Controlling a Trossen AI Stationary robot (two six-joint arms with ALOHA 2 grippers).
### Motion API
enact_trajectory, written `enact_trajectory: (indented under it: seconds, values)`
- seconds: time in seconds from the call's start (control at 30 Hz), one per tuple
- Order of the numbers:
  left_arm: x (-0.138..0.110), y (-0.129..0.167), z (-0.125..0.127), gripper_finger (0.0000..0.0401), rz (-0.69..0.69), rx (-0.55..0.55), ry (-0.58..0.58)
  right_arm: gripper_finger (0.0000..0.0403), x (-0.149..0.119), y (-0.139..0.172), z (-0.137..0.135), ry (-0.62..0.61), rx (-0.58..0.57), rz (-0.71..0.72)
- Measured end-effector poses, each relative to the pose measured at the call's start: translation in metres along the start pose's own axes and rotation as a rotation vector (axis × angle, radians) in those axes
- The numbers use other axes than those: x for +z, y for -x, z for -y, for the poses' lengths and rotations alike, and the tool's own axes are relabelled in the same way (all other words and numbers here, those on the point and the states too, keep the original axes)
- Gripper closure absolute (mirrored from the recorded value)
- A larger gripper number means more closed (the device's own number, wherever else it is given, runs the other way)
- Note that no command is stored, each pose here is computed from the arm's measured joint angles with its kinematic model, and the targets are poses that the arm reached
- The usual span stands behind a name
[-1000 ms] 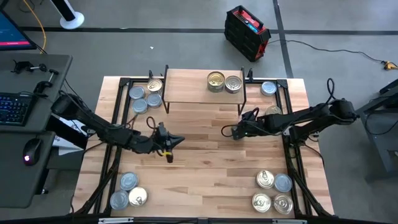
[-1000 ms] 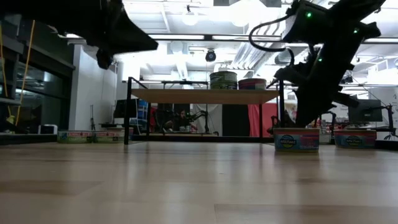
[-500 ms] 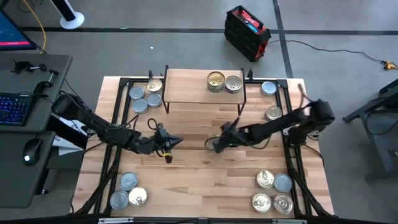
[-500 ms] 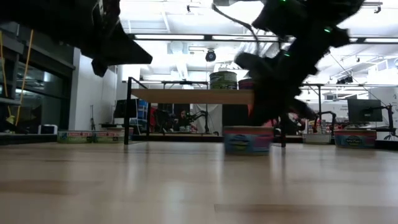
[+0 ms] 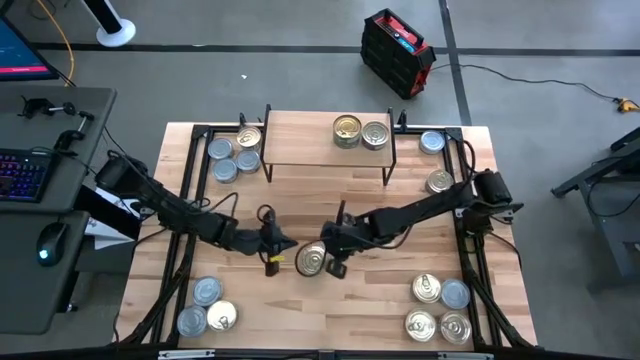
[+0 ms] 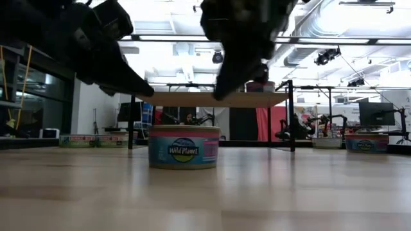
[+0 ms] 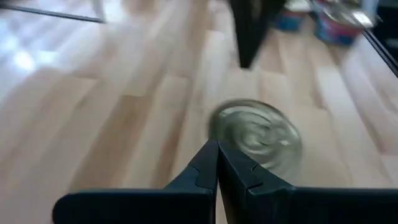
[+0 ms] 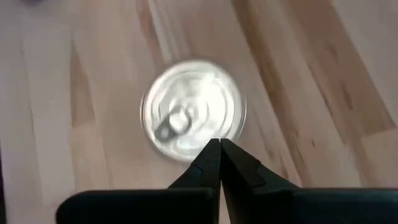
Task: Stack canned seafood by type on shelf
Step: Stack the blue pink tuna can on top of the other blue pink tuna can on the shelf
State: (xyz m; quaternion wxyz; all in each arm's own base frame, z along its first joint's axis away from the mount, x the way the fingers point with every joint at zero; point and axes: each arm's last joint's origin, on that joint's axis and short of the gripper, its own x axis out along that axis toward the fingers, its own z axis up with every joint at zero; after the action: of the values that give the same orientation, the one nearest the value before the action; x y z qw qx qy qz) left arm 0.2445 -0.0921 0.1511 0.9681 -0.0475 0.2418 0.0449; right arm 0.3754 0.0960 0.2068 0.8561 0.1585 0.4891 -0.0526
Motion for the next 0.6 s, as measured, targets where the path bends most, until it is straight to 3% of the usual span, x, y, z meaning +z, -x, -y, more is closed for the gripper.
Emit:
enact_trajectory:
  seconds: [0.17,0.4,0.6]
  values:
    - [-0.003,-0.014,0.016,0.0401,-0.068,-0.152,-0.13,0.0403,-0.026,-0.012,-0.004,0.028,0.015,-0.092]
    - [-0.01,-0.026,0.02,0.0401,-0.083,-0.147,-0.141,0.0403,-0.042,-0.037,-0.001,-0.01,0.028,-0.018]
    - [-0.017,-0.034,0.019,0.0401,-0.084,-0.139,-0.137,0.0403,-0.038,-0.05,0.005,-0.015,0.021,0.013]
